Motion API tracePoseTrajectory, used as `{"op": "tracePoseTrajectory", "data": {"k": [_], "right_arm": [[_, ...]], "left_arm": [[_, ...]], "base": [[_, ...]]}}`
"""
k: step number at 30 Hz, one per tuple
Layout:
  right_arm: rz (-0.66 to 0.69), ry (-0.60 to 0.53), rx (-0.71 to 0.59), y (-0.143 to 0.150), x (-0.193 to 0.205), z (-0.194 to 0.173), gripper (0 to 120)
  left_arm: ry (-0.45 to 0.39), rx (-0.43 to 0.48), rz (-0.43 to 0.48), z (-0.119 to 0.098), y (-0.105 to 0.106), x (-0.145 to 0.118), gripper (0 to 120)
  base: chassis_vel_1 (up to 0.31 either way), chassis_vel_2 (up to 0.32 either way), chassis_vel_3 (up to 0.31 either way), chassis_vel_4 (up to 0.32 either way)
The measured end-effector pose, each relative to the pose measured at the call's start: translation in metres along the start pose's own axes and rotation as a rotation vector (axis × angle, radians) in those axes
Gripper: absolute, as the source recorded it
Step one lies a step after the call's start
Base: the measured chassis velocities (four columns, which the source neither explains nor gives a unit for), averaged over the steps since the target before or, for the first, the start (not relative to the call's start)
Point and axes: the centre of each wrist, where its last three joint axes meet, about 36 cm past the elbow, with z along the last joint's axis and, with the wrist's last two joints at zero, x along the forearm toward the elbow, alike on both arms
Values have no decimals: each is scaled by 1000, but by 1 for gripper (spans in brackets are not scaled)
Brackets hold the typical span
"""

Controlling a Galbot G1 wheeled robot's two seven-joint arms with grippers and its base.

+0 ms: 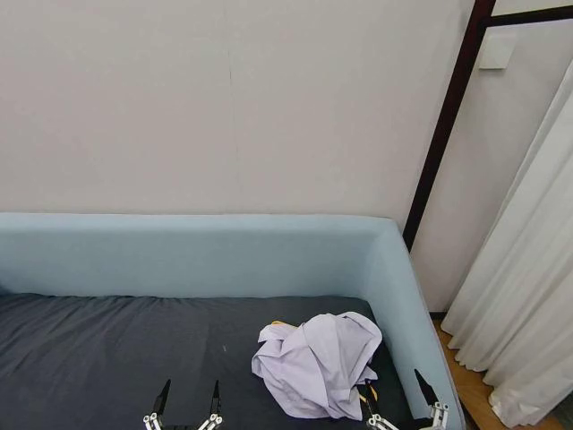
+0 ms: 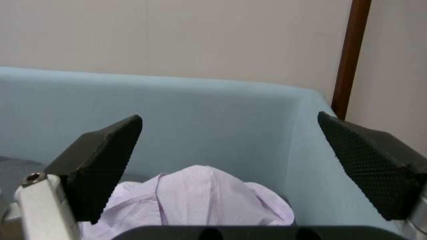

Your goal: Pick up the clothes from the sofa and hang them on the clothes hanger.

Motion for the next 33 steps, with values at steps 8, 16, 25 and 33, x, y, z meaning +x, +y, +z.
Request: {"op": "tracePoseTrajectory", "data": {"k": [8,16,25,33], "right_arm": [[3,19,-14,8,1,5,100],[-23,32,-7,1,3,5,100],[-57,186,-187,-3,-5,-5,100],[-99,286,-201,-38,-28,-10,100]], "left_arm": [[9,-4,25,-4,10,5,100],[24,-11,26,3,12,17,100],[54,-18,-9,13,13,37,100],[73,-17,7,20,9,41,100]], "base": [[0,0,0,0],[0,0,0,0],[0,0,0,0],[0,0,0,0]]}}
